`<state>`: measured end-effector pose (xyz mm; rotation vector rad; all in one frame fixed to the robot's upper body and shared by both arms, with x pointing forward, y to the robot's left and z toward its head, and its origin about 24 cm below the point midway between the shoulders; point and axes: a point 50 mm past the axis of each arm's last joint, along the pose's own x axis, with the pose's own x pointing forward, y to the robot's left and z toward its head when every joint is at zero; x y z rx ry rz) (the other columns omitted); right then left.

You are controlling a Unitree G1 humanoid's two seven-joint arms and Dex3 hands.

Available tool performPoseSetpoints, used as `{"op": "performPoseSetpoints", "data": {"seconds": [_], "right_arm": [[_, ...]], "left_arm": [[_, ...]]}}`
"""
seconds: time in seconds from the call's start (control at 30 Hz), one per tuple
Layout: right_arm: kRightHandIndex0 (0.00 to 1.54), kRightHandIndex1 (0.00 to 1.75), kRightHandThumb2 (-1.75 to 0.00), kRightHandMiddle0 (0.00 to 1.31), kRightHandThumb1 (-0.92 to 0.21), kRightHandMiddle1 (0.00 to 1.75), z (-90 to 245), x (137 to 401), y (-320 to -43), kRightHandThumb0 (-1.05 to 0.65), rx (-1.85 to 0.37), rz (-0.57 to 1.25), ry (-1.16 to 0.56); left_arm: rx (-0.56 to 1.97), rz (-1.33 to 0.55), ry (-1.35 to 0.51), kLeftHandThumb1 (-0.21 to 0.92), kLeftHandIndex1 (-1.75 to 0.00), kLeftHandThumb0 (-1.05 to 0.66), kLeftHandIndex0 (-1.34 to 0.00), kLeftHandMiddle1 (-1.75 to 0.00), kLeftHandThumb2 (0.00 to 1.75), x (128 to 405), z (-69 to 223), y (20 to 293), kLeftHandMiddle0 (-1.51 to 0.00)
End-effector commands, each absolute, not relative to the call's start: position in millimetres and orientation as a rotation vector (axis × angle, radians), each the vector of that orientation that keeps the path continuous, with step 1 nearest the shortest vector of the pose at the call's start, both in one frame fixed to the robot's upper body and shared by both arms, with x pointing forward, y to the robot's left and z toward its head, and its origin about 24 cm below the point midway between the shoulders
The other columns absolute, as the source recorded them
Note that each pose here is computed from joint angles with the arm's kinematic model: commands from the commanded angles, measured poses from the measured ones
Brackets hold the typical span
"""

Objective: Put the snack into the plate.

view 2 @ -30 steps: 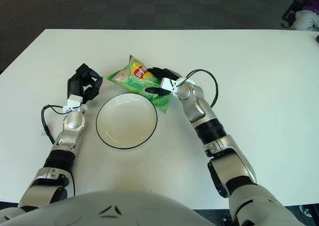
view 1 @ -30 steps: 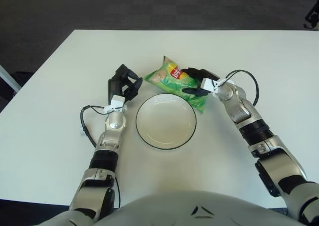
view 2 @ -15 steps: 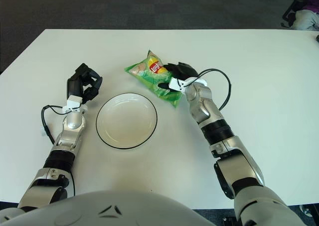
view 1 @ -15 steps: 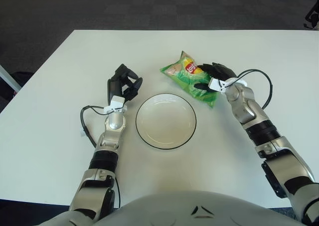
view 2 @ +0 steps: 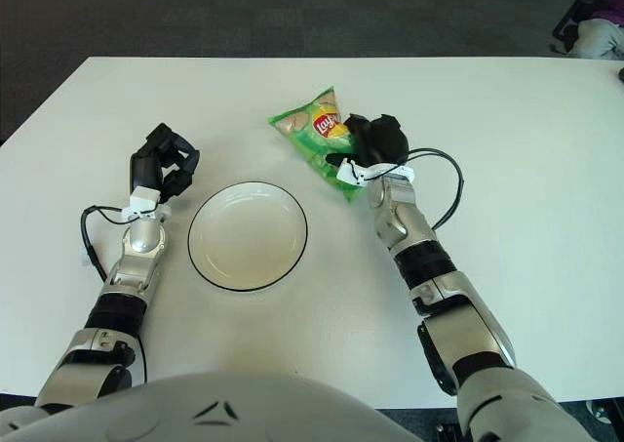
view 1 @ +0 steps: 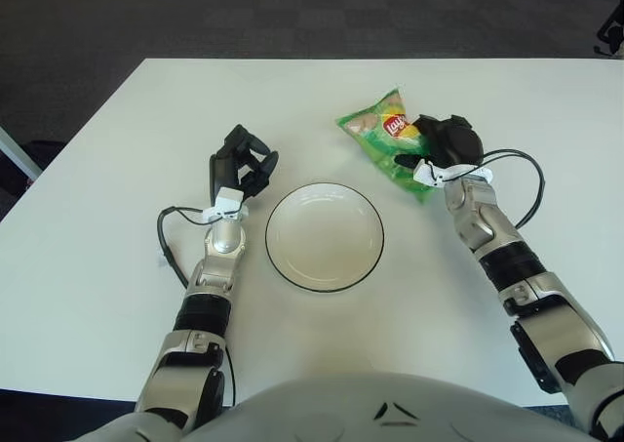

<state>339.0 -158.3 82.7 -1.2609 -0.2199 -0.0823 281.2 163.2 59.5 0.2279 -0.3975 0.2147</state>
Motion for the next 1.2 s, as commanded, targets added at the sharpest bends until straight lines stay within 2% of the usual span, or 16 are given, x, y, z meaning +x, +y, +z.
{"op": "performPoseSetpoints", "data": {"seconds": [0.0,0.03,0.1,0.2,0.33,0.73,1.17], "right_arm": [[0.38,1.40,-0.66,0.47,-0.71,1.62,78,339,-164,-0.04,-1.282,-0.086,-0.224],[0.43,1.40,-0.77,0.46,-0.64,1.67,78,339,-164,-0.02,-1.269,-0.090,-0.239],[0.44,1.60,-1.02,0.46,-0.50,1.68,77,338,-165,-0.01,-1.236,-0.099,-0.262],[0.53,1.70,-1.19,0.50,-0.38,1.62,77,338,-166,0.00,-1.188,-0.110,-0.287],[0.59,1.73,-1.28,0.53,-0.31,1.58,78,338,-168,0.00,-1.146,-0.116,-0.313],[0.61,1.75,-1.33,0.51,-0.27,1.63,100,338,-174,0.00,-0.977,-0.168,-0.418],[0.60,1.75,-1.35,0.48,-0.28,1.69,134,330,-166,0.00,-0.825,-0.165,-0.609]], "left_arm": [[0.227,0.227,-0.341,0.92,-1.75,-0.27,-0.77,-1.75,0.31,273,44,167,-0.98],[0.227,0.227,-0.341,0.92,-1.75,-0.27,-0.77,-1.75,0.31,273,44,167,-0.98],[0.226,0.226,-0.341,0.92,-1.75,-0.27,-0.77,-1.75,0.31,273,44,167,-0.98],[0.226,0.225,-0.341,0.92,-1.75,-0.27,-0.77,-1.75,0.30,273,43,167,-0.98],[0.226,0.225,-0.342,0.92,-1.75,-0.27,-0.77,-1.75,0.30,273,43,167,-0.98],[0.229,0.222,-0.342,0.92,-1.75,-0.26,-0.77,-1.75,0.30,273,44,166,-0.98],[0.234,0.222,-0.340,0.92,-1.75,-0.27,-0.77,-1.75,0.30,274,43,166,-0.98]]}}
